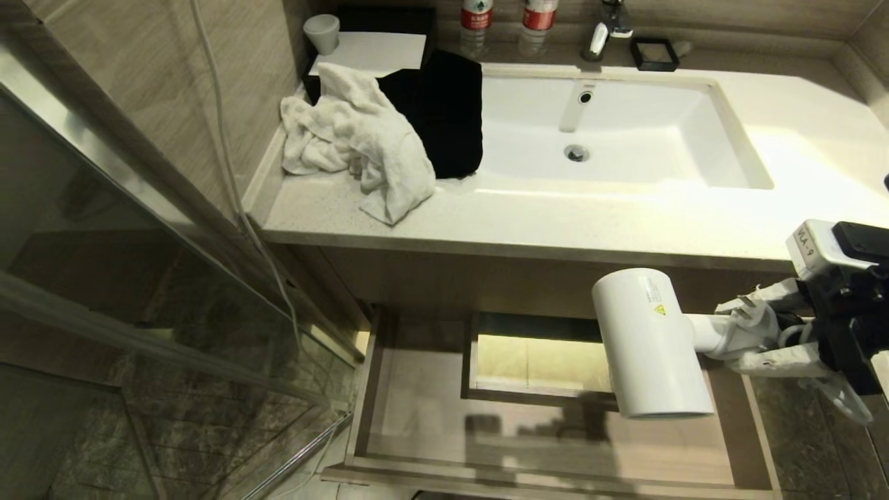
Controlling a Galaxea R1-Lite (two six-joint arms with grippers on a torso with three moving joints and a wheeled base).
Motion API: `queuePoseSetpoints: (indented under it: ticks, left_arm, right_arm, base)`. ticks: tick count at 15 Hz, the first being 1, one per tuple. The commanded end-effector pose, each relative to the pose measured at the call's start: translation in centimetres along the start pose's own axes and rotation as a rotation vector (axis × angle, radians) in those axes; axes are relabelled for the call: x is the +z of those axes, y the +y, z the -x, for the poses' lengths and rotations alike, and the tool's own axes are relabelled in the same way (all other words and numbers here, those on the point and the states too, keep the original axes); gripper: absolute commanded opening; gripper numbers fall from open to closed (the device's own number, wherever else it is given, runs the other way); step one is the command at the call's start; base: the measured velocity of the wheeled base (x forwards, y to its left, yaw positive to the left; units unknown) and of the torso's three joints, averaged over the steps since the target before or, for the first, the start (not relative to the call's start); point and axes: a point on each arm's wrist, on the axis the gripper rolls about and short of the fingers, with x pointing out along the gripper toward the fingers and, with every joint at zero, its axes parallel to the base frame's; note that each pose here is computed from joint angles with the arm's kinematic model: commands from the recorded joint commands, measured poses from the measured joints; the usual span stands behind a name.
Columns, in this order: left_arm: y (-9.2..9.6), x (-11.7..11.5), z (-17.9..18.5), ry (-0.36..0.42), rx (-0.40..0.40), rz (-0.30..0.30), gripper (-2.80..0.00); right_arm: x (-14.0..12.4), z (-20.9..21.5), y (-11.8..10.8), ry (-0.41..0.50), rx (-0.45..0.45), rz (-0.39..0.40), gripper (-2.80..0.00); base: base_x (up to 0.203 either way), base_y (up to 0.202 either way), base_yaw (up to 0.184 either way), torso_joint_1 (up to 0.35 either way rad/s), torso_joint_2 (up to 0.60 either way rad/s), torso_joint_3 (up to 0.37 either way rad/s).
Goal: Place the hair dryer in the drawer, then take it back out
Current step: Put it into the drawer
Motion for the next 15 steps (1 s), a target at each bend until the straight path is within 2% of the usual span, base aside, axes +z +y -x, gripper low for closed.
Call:
queuePoseSetpoints:
  ticks: [1,6,11,15]
  left_arm:
    - [0.0,0.0,0.0,-0.001,0.000,0.000,-2.80]
    - [0.0,0.0,0.0,-0.002,0.000,0.000,-2.80]
    - [0.0,0.0,0.0,-0.001,0.000,0.000,-2.80]
    - [0.0,0.0,0.0,-0.002,0.000,0.000,-2.80]
  right_arm:
    - [0.0,0.2,0.3,-0.003,0.001,-0.001,-2.80]
    - [-0.2,0.4,1.4,-0.001,0.007,-0.070,-2.80]
    - [-0.6,0.6,2.0,0.011,0.007,-0.090,-2.80]
    - [-1.1,0.7,2.3,0.116,-0.089,-0.200,-2.80]
  base:
    - [0.000,0.000,0.000,-0.251,0.00,-0.241]
    - [0.000,0.000,0.000,-0.227,-0.03,-0.263]
    - [0.000,0.000,0.000,-0.199,-0.09,-0.283]
    - [0.000,0.000,0.000,-0.203,0.25,0.042]
